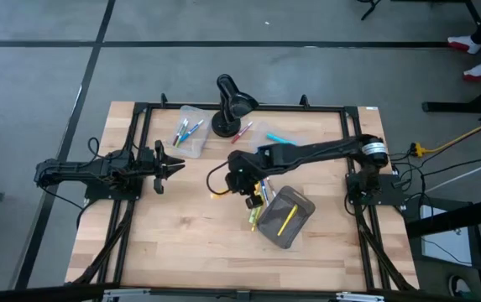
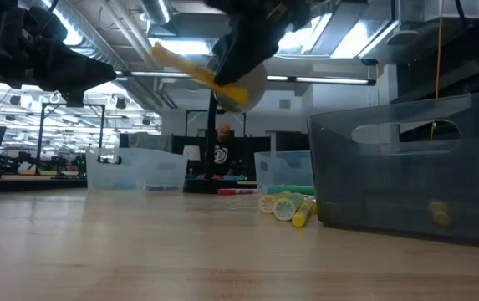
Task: Pick & Place Markers
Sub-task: Put the left yellow highlighter pen into the right transparent bin
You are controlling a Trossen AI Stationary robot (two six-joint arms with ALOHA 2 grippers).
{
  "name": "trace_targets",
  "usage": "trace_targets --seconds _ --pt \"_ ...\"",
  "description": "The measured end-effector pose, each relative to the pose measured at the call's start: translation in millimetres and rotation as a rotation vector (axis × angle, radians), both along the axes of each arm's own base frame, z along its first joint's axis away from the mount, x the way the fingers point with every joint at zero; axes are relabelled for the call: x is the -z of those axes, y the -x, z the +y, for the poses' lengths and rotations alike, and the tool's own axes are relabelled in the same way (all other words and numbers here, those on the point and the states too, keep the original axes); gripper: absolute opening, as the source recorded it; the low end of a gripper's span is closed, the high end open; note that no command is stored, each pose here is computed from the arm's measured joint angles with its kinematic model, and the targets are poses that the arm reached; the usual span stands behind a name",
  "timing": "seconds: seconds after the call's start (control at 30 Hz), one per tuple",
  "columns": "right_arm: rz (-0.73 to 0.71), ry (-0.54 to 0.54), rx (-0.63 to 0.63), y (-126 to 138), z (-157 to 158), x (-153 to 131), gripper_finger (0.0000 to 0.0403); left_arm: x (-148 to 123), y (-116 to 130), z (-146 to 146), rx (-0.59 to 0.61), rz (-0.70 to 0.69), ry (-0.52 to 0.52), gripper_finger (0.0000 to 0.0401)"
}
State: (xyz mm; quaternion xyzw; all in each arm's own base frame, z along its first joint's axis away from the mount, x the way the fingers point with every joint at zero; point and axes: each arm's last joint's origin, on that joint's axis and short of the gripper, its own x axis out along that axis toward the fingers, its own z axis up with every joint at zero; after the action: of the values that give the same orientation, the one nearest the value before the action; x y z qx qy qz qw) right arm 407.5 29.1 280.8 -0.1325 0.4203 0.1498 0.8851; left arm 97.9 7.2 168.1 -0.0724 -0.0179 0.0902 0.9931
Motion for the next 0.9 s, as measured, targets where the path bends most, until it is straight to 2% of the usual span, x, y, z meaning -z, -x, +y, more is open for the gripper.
trace_targets --seconds 0.23,0.57,0.9 --pt "0.043 0.046 0.077 21.9 -5.3 -20.2 0.0061 0.0 0.0 0.0 0.000 0.000 0.000 0.0073" --pt "0.116 0.122 0.264 50.6 -24.4 -40.1 0.0061 0.0 0.0 0.0 0.000 0.000 0.000 0.0073" --pt "0.174 0.102 0.395 76.0 -54.5 -55.6 0.0061 0.0 0.0 0.0 0.000 0.000 0.000 0.0072"
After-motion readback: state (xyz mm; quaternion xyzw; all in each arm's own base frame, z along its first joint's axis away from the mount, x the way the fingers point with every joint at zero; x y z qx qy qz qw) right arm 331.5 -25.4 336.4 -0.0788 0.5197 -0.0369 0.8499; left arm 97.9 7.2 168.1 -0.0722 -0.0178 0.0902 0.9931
